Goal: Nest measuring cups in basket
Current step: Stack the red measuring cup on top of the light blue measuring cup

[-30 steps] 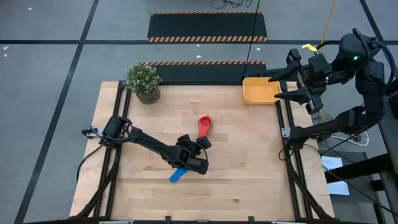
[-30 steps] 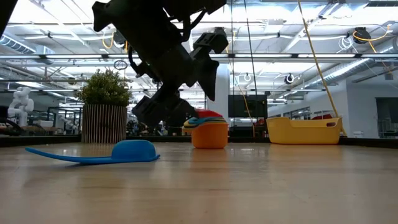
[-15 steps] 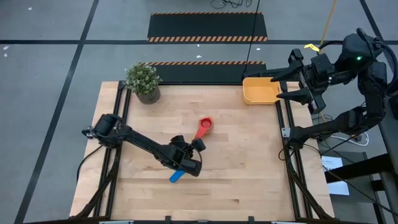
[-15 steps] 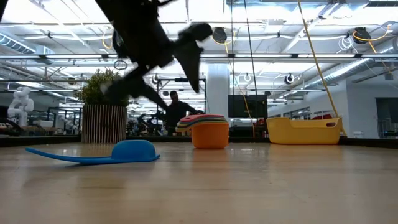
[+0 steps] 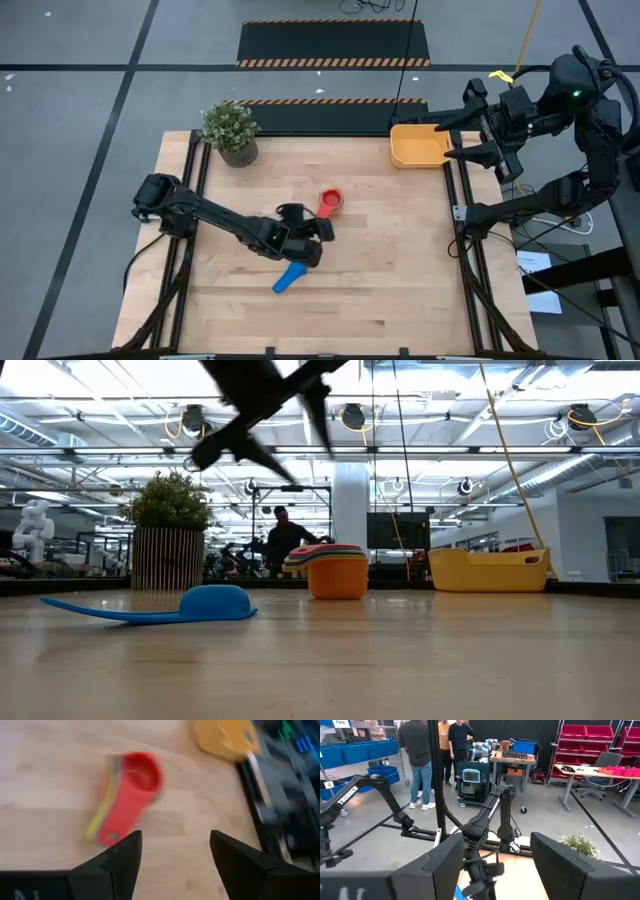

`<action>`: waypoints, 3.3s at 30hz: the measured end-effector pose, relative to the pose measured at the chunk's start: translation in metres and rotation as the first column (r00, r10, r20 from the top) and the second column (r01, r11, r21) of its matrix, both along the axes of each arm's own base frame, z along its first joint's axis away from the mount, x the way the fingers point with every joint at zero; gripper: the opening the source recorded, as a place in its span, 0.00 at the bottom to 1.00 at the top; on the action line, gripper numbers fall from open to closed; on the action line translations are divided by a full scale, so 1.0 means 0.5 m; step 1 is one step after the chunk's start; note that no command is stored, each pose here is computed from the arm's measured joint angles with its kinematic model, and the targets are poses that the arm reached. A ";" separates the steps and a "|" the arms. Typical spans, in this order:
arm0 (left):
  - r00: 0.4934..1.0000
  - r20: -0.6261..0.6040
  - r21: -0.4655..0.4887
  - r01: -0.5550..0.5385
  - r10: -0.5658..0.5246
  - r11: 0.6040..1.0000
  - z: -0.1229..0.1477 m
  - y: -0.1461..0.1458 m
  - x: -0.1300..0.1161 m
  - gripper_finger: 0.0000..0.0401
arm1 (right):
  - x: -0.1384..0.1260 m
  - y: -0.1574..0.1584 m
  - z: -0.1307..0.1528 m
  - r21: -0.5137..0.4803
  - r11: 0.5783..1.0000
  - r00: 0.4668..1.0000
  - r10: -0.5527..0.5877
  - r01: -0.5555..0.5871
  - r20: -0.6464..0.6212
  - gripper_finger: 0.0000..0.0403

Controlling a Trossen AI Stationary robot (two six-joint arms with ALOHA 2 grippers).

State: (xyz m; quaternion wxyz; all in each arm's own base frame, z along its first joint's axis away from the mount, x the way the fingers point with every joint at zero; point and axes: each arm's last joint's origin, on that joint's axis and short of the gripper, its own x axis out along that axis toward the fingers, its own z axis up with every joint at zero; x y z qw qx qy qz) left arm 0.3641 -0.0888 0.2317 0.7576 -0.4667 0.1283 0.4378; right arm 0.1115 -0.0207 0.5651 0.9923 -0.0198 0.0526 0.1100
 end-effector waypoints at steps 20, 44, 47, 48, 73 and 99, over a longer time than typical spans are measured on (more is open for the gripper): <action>0.892 -0.311 -0.150 0.293 -0.327 0.944 -0.022 0.127 0.012 0.80 | 0.006 0.000 0.005 0.141 0.990 1.000 0.030 -0.029 -0.004 0.56; 0.814 -0.456 -0.225 0.284 -0.359 0.932 -0.037 0.133 -0.017 0.94 | 0.099 -0.034 -0.019 0.183 0.981 0.993 -0.048 0.067 -0.105 0.56; 0.806 -0.456 -0.218 0.310 -0.377 0.925 -0.036 0.129 -0.016 0.91 | 0.107 -0.036 -0.021 0.190 0.979 0.992 -0.048 0.070 -0.115 0.56; 0.802 -0.455 -0.213 0.323 -0.386 0.922 -0.036 0.129 -0.014 0.91 | 0.108 -0.037 -0.022 0.192 0.979 0.992 -0.049 0.071 -0.117 0.56; 0.778 -0.497 -0.188 0.337 -0.385 0.923 -0.135 0.134 0.035 0.99 | 0.149 -0.049 -0.009 0.267 0.962 0.998 -0.050 0.060 -0.044 0.56; 0.759 -0.489 -0.180 0.395 -0.430 0.901 -0.155 0.132 0.051 0.70 | 0.149 -0.049 -0.006 0.264 0.963 0.998 -0.049 0.055 -0.031 0.56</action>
